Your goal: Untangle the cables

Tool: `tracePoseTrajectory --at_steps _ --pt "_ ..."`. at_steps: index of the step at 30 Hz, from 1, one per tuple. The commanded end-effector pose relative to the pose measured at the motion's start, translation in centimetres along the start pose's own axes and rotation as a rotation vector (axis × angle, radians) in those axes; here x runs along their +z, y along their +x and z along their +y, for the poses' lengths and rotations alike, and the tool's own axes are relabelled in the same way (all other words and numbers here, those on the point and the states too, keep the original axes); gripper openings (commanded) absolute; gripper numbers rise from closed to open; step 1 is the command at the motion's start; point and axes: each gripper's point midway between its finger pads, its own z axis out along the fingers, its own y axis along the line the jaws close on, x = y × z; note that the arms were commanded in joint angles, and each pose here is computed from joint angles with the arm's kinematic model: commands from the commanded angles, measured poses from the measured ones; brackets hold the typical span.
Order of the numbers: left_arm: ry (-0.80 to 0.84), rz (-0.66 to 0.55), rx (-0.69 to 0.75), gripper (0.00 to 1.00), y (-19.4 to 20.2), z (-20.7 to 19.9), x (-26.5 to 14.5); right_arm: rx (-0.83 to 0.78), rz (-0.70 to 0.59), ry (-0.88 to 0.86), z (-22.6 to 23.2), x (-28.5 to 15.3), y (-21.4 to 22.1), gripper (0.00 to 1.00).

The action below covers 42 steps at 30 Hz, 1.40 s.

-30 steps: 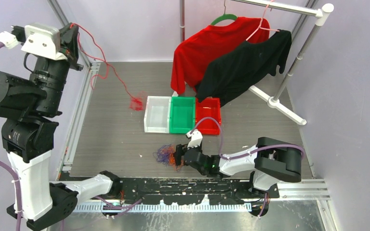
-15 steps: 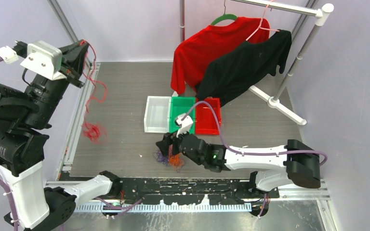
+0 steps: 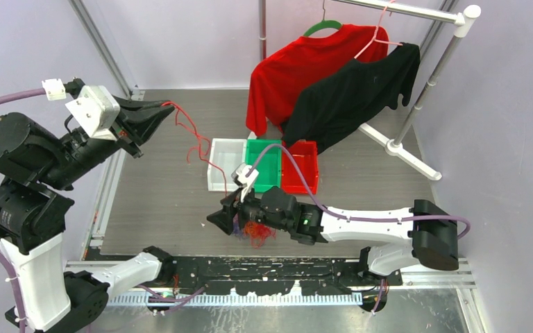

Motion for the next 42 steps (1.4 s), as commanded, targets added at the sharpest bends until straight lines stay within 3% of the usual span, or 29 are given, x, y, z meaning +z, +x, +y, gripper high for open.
tracePoseTrajectory --at_steps 1,5,10,15,17,20,24,30,36,42 --pt "0.091 -0.067 -0.04 0.0 -2.1 -1.8 -0.5 0.028 -0.108 0.004 -1.0 0.1 -2.7 0.62" --pt "0.108 -0.077 -0.058 0.0 -2.4 -2.0 -0.3 0.067 -0.111 0.029 -2.3 0.1 -2.7 0.41" --pt "0.101 -0.085 -0.055 0.0 -2.6 -1.8 -0.2 0.085 -0.106 0.065 -3.6 0.0 -2.0 0.32" --pt "0.096 -0.101 -0.047 0.0 -3.3 -1.7 -0.4 0.099 -0.079 0.083 -4.2 0.5 -0.9 0.29" --pt "0.094 -0.105 -0.046 0.0 -3.5 -1.7 -0.5 0.104 -0.064 0.058 -3.8 0.7 -0.5 0.34" --pt "0.096 -0.106 -0.043 0.0 -3.6 -1.7 -0.5 0.108 -0.045 -0.012 -2.5 0.7 -0.3 0.55" --pt "0.098 -0.108 -0.037 0.0 -3.6 -1.8 -0.7 0.108 -0.02 -0.049 -2.0 0.0 0.7 0.67" --pt "0.104 -0.107 -0.028 0.0 -3.6 -1.9 -0.8 0.099 -0.052 0.104 -5.1 -2.4 1.0 0.68" --pt "0.106 -0.105 -0.024 0.0 -3.4 -1.9 -0.5 0.048 -0.073 -0.008 -3.0 -3.9 0.4 0.67" --pt "0.107 -0.111 -0.03 0.0 -3.5 -1.8 -0.3 -0.064 -0.041 0.009 -2.2 -1.5 -0.1 0.67"
